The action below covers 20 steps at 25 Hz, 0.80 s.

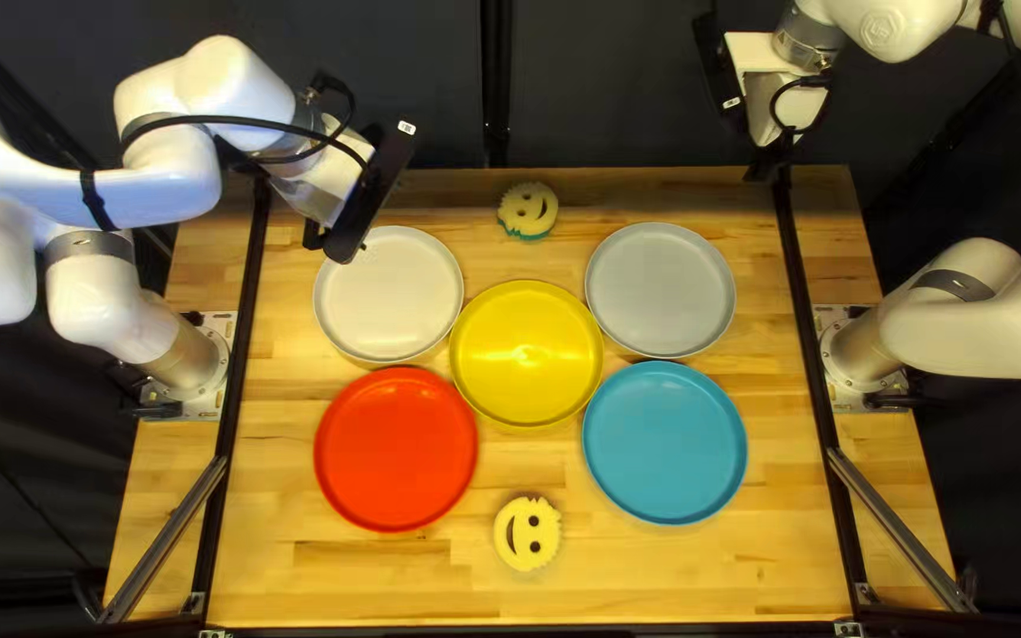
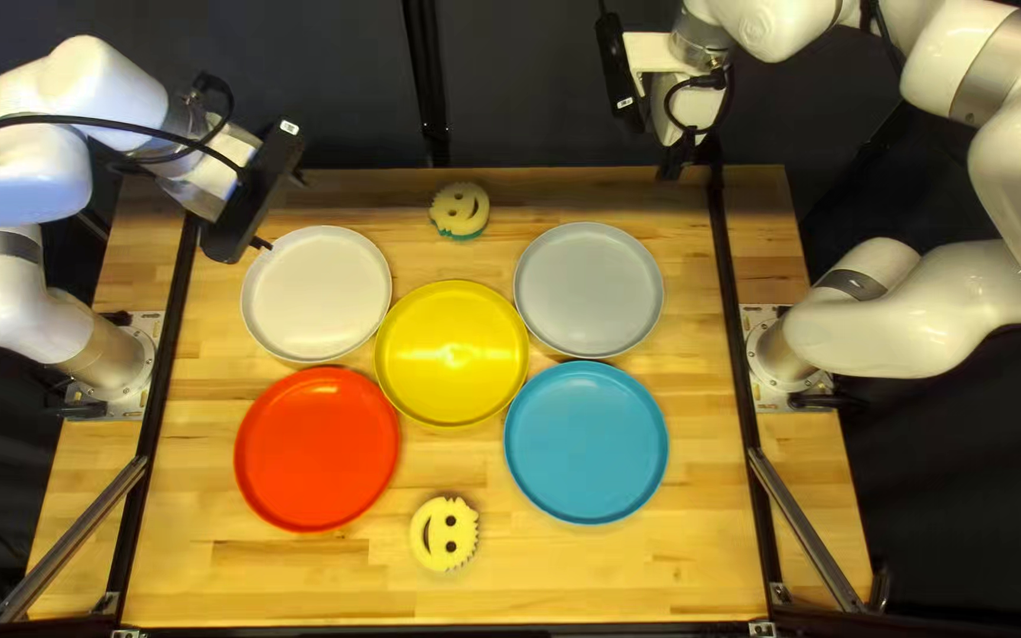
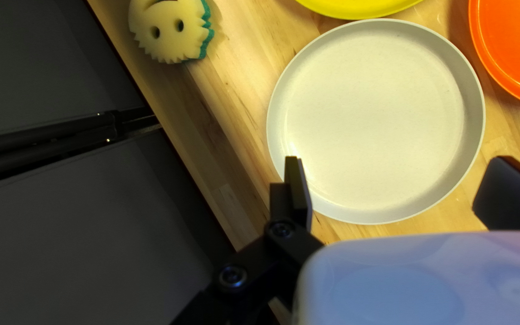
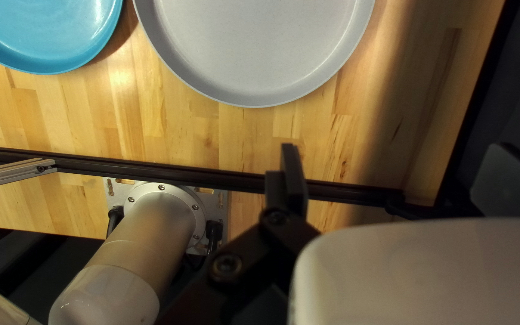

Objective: Pick up sponge and scrub the plate

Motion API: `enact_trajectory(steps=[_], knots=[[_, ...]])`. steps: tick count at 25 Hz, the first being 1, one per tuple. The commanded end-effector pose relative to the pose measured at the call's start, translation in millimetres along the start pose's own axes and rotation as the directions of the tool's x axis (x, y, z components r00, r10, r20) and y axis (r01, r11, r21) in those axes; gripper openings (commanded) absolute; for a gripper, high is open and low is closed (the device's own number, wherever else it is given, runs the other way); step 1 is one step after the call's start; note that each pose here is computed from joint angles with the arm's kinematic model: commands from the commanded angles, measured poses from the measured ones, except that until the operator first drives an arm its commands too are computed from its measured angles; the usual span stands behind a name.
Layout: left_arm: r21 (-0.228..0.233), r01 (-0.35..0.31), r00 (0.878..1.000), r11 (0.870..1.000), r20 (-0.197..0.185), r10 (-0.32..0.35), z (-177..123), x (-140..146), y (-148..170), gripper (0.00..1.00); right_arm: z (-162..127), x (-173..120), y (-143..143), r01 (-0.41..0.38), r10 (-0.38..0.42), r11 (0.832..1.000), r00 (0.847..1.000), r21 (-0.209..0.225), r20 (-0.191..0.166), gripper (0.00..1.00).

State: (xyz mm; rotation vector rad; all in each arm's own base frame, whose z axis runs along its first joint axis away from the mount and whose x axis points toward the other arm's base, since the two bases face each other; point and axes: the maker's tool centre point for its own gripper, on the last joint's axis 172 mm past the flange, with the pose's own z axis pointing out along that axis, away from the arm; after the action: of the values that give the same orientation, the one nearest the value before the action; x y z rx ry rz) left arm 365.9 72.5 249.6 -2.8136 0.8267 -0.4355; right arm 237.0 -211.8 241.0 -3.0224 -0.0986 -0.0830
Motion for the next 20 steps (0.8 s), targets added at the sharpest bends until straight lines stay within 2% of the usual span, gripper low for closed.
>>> enact_trajectory(steps=[1,5,7,20], knots=[[0.018,-0.016,0.999,1.0,-0.037,0.016,39.7,44.9,21.9,1.0,0.0,0.0,0.0,0.0,0.0,1.0,1.0,0.0,0.0,1.0],[0.03,-0.038,0.998,0.999,-0.05,0.04,76.9,85.3,46.3,1.0,0.0,0.0,0.0,0.0,0.0,1.0,1.0,0.0,0.0,1.0],[0.03,-0.052,0.997,0.998,-0.051,0.053,86.0,96.4,53.1,1.0,0.0,0.0,0.0,0.0,0.0,1.0,1.0,0.0,0.0,1.0],[0.028,-0.05,0.997,0.998,-0.051,0.052,88.1,102.2,59.1,1.0,0.0,0.0,0.0,0.0,0.0,1.0,1.0,0.0,0.0,1.0]])
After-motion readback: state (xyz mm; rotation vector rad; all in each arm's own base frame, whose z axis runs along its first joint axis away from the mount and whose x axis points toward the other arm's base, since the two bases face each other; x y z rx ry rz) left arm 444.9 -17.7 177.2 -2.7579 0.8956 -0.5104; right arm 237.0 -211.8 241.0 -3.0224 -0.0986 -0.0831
